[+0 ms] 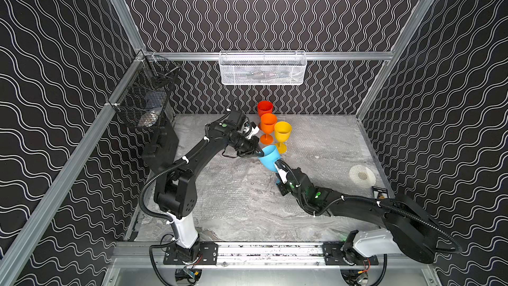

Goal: Unpack wine glasses from bubble wrap
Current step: Pick up the wine glass from the bubble wrap, then place the wine glass at the center of the board.

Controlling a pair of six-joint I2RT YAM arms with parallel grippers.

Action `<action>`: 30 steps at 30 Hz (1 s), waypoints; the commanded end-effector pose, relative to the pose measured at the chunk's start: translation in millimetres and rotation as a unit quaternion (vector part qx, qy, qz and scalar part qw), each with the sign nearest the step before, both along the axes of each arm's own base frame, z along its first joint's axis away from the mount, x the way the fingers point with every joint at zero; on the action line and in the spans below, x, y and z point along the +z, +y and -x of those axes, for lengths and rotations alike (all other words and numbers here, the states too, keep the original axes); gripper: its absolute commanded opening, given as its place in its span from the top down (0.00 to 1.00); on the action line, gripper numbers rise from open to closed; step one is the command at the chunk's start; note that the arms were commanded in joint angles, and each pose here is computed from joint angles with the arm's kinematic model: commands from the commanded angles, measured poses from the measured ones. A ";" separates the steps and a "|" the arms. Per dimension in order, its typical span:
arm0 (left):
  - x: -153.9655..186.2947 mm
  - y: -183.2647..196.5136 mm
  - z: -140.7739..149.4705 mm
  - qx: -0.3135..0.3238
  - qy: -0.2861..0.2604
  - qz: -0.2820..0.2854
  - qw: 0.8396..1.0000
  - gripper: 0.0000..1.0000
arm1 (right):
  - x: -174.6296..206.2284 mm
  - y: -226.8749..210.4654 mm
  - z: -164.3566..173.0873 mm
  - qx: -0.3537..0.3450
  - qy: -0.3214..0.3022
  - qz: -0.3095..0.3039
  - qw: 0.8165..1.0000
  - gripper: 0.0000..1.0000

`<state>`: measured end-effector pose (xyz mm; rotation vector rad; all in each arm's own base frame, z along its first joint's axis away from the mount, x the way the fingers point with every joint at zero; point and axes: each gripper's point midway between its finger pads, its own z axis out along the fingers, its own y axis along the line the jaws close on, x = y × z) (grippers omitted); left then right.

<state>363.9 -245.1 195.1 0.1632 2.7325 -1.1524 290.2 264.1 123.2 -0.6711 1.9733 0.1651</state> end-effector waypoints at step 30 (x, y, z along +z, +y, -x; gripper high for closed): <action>0.3 20.2 -8.4 0.024 -0.030 -0.066 0.997 1.00 | 30.6 -1.0 -2.9 -0.026 -0.020 -0.083 0.996 0.44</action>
